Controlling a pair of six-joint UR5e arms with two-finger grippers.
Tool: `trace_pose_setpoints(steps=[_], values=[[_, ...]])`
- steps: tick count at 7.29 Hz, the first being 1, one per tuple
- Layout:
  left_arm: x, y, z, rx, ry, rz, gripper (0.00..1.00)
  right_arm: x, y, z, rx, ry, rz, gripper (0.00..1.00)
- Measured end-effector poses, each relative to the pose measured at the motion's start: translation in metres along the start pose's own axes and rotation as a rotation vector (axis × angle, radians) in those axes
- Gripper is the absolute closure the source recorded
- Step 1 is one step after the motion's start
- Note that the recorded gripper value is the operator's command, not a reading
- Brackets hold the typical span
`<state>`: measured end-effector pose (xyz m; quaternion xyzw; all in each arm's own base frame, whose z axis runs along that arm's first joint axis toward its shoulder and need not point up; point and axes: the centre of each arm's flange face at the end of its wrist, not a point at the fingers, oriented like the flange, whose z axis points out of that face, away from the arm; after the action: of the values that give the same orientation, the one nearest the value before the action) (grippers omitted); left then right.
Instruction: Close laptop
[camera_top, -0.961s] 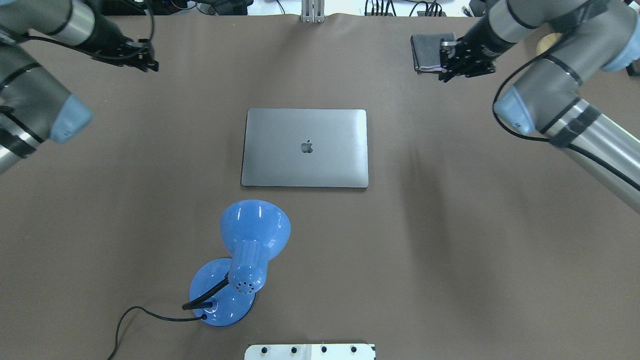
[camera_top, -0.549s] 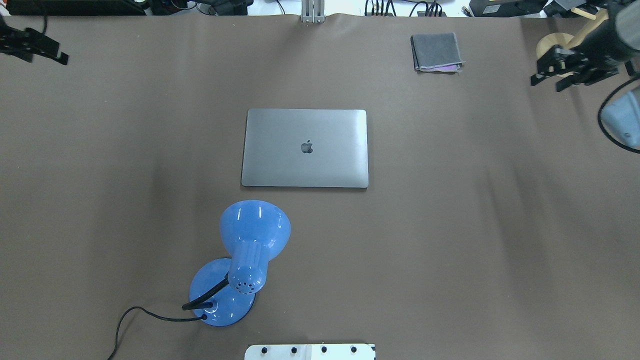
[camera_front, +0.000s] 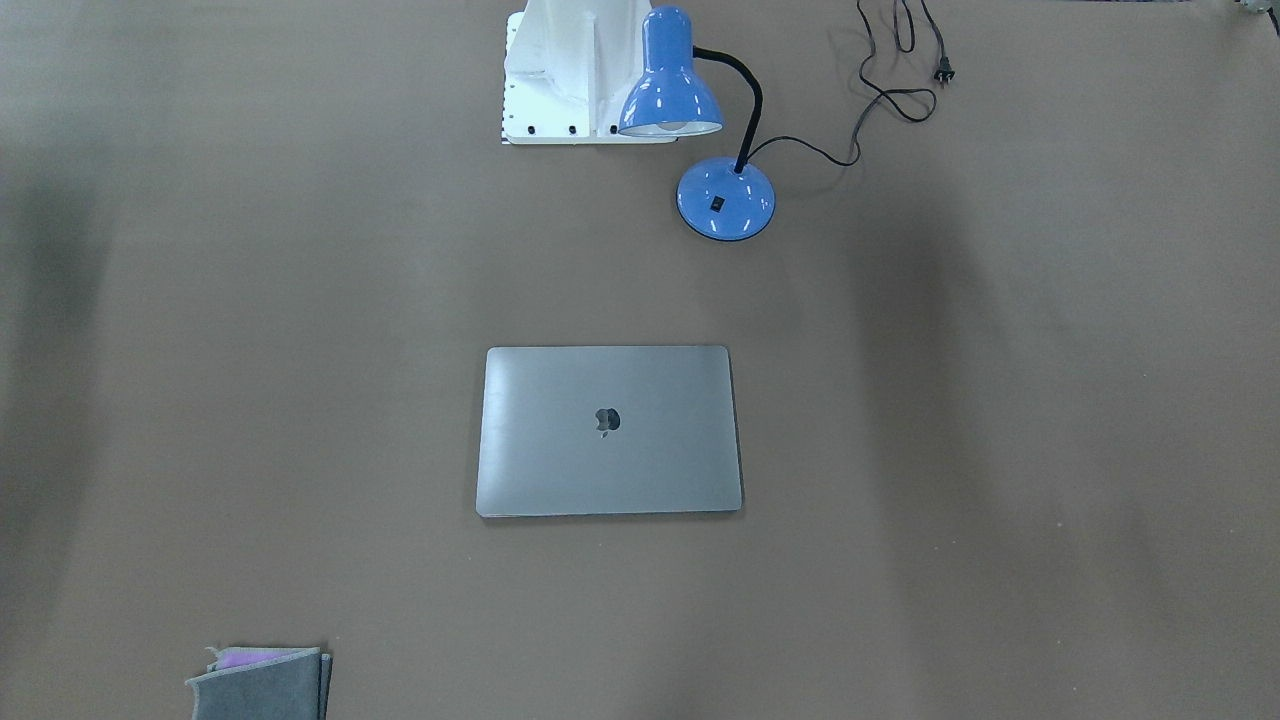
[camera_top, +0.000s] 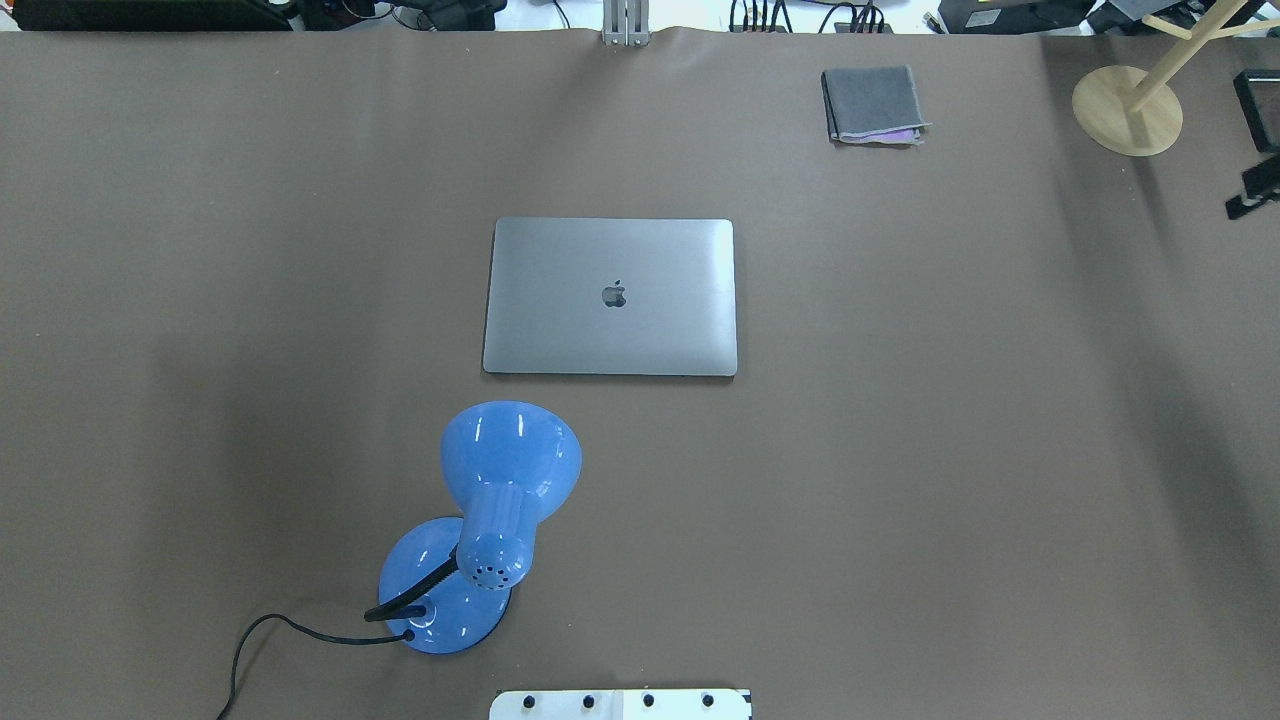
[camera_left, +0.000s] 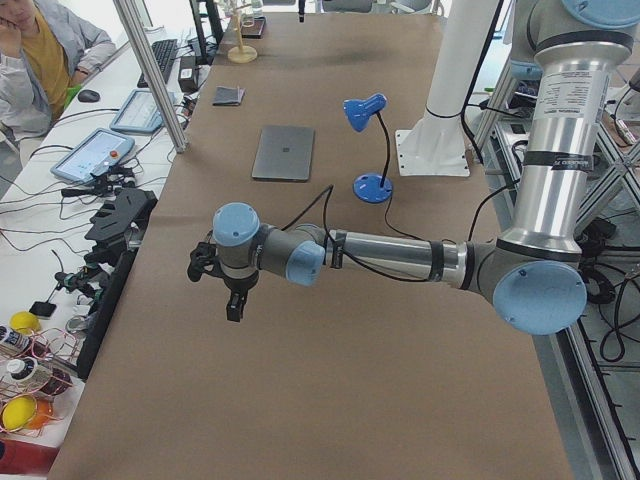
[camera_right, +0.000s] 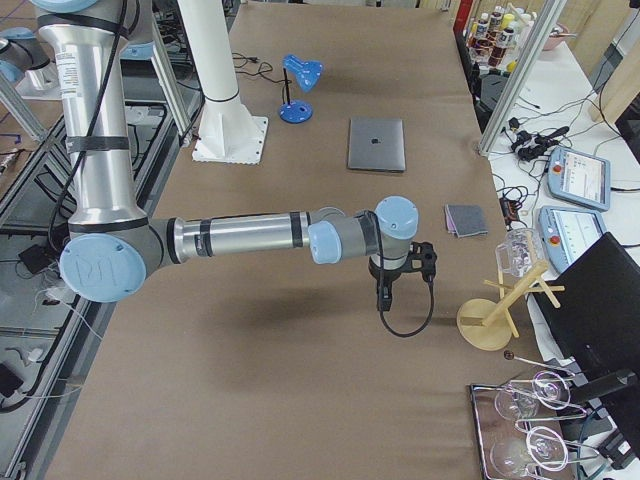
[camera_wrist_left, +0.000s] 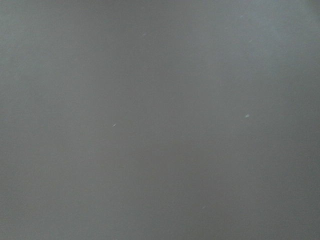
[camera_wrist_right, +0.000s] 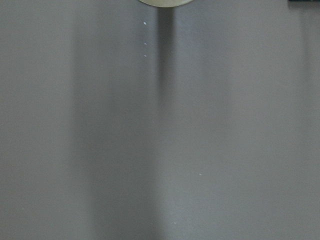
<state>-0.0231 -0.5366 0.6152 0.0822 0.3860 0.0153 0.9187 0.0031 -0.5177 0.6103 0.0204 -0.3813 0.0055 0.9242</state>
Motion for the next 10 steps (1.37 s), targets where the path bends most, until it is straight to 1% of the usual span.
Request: trace_pose_setpoints(steps=[1, 3, 4, 5, 7, 10], values=[[-0.023, 0.025, 0.007, -0.027, -0.008, 0.012, 0.02, 0.019, 0.013, 0.002, -0.008, 0.011, 0.000, 0.00], [-0.047, 0.063, 0.019, -0.085, -0.011, 0.038, 0.02, 0.032, 0.022, 0.003, -0.007, 0.035, 0.001, 0.00], [-0.051, 0.074, 0.021, -0.128, -0.009, 0.017, 0.02, 0.035, 0.022, 0.003, -0.006, 0.054, 0.002, 0.00], [-0.050, 0.079, 0.017, -0.158, -0.010, -0.005, 0.02, 0.037, 0.023, 0.004, -0.005, 0.068, 0.002, 0.00], [-0.054, 0.083, 0.000, -0.151, -0.012, -0.037, 0.02, 0.040, 0.025, 0.005, -0.009, 0.076, 0.004, 0.00], [-0.056, 0.095, -0.014, -0.130, -0.012, -0.058, 0.02, 0.040, 0.026, 0.006, -0.010, 0.070, 0.005, 0.00]])
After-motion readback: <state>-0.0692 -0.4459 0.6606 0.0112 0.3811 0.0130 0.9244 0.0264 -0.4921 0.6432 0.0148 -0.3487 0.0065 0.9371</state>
